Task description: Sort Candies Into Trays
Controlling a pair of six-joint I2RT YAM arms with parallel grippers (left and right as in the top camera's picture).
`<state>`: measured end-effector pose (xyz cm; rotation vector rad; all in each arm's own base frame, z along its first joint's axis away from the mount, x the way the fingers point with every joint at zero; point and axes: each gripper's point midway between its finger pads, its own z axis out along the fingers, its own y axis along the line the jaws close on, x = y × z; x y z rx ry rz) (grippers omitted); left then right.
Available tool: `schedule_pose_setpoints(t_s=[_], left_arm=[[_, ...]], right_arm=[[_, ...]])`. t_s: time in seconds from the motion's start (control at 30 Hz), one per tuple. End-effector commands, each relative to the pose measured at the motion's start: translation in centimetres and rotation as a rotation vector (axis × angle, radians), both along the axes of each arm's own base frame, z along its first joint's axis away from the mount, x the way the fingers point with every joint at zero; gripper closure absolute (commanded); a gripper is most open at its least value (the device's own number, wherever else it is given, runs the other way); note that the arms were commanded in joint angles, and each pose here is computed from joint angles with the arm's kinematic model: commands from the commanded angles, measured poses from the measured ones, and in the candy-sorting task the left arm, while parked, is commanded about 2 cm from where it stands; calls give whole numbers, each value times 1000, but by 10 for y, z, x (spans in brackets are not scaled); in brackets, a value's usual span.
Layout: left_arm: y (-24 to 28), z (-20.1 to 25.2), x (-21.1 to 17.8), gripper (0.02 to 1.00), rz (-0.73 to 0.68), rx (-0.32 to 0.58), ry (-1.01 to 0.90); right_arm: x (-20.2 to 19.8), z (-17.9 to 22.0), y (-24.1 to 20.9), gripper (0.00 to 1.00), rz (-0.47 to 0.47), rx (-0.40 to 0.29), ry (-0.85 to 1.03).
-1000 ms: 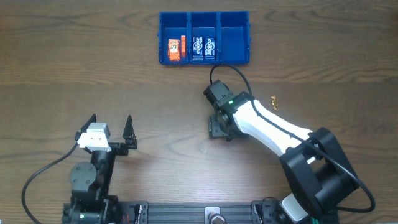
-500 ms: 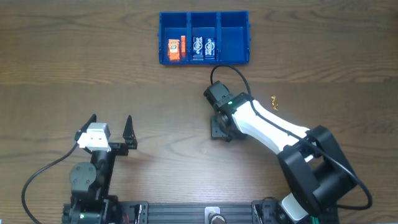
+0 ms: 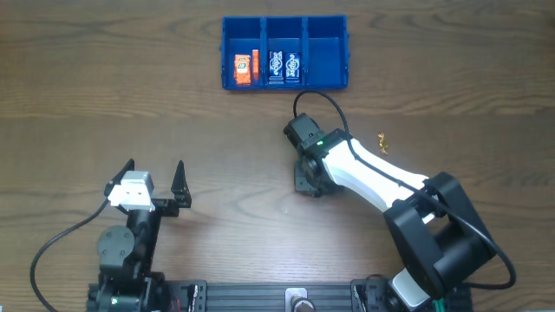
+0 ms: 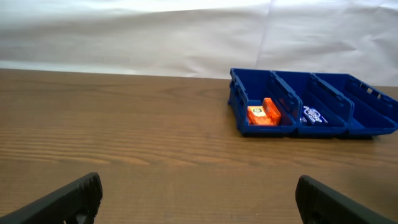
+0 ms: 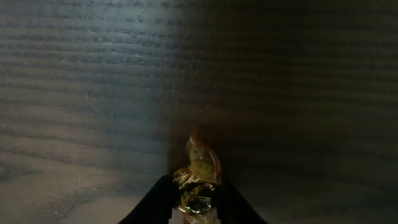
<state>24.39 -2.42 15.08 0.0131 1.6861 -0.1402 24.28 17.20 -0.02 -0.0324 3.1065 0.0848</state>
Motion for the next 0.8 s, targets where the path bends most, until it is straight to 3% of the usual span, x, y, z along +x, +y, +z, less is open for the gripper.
schedule_pose_setpoints(t_s=[0.03,0.17,0.3,0.43,0.5,0.63,0.8], left_arm=[[0,-16,-1,23,-7,18,51],[0,-16,-1,20,-7,19,51],[0,-16,-1,20,-7,18,51],[0,-16,-1,20,-7,19,51],[-1,-16,-1,20,-7,18,51],[0,-16,-1,20,-7,19,51],[0,-16,-1,20,-7,19,51]], right_arm=[[-1,-5,-4,844,-10,-23,3],[12,14,-2,873,-18,1,-75],[58,103,-4,873,-66,45,-359],[131,205,-18,873,-108,34,-650],[162,229,-20,873,-95,23,-717],[233,239,-26,873,-50,-39,-759],[283,194,-31,873,-59,-61,-688]])
